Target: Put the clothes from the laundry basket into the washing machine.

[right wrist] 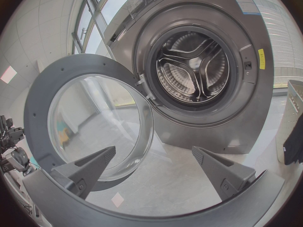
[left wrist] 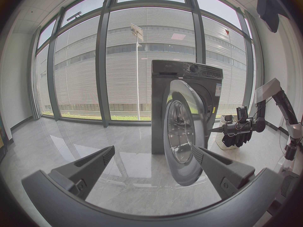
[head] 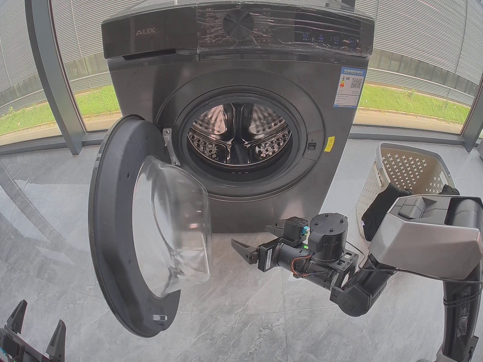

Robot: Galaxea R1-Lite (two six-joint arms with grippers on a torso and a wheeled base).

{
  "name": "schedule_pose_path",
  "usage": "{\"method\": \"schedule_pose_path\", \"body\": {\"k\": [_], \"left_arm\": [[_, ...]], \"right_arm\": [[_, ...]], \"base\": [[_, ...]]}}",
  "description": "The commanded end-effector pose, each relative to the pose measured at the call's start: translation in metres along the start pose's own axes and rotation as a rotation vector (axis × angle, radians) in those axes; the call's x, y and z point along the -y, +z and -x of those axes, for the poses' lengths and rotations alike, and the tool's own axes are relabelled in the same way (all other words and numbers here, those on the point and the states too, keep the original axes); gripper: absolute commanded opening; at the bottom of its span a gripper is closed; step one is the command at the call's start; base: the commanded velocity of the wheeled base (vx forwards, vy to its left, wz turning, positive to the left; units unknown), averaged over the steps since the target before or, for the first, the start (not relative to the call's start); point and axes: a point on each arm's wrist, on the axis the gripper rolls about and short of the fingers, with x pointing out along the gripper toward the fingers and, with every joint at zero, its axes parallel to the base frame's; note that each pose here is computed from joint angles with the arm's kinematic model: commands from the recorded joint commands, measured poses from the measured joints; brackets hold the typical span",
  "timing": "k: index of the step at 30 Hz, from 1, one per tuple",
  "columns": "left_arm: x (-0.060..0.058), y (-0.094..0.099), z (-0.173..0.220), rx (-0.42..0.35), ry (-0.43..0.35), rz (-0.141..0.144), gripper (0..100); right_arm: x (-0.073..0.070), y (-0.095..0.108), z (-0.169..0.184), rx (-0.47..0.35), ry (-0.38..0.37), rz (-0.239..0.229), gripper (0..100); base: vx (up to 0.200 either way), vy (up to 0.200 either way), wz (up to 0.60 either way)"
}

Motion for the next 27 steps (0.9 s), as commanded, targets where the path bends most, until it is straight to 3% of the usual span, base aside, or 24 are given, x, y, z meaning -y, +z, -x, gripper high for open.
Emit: {"method": "schedule_pose_path", "body": {"k": [1, 4, 10, 15, 22, 27], "left_arm": [[0.000, -0.005, 0.000, 0.002, 0.000, 0.001, 100], [0.000, -0.005, 0.000, 0.002, 0.000, 0.001, 100], [0.000, -0.005, 0.000, 0.002, 0.000, 0.001, 100], [0.000, -0.005, 0.000, 0.002, 0.000, 0.001, 100], [0.000, -0.005, 0.000, 0.002, 0.000, 0.000, 100], [0.000, -0.005, 0.000, 0.002, 0.000, 0.001, 100]], "right_arm": [[-0.001, -0.002, -0.004, -0.008, 0.072, 0.001, 100], [0.001, -0.017, -0.012, -0.057, 0.119, -0.002, 100], [-0.005, -0.016, -0.032, -0.085, 0.136, -0.002, 100], [-0.011, -0.013, -0.048, -0.063, 0.155, 0.002, 100], [-0.012, -0.027, -0.068, -0.059, 0.165, 0.004, 100], [-0.027, -0.031, -0.085, -0.027, 0.205, 0.012, 100]], "base": [[0.000, 0.000, 0.00], [0.000, 0.000, 0.00], [0.000, 0.000, 0.00], [0.000, 0.000, 0.00], [0.000, 0.000, 0.00], [0.000, 0.000, 0.00]]}}
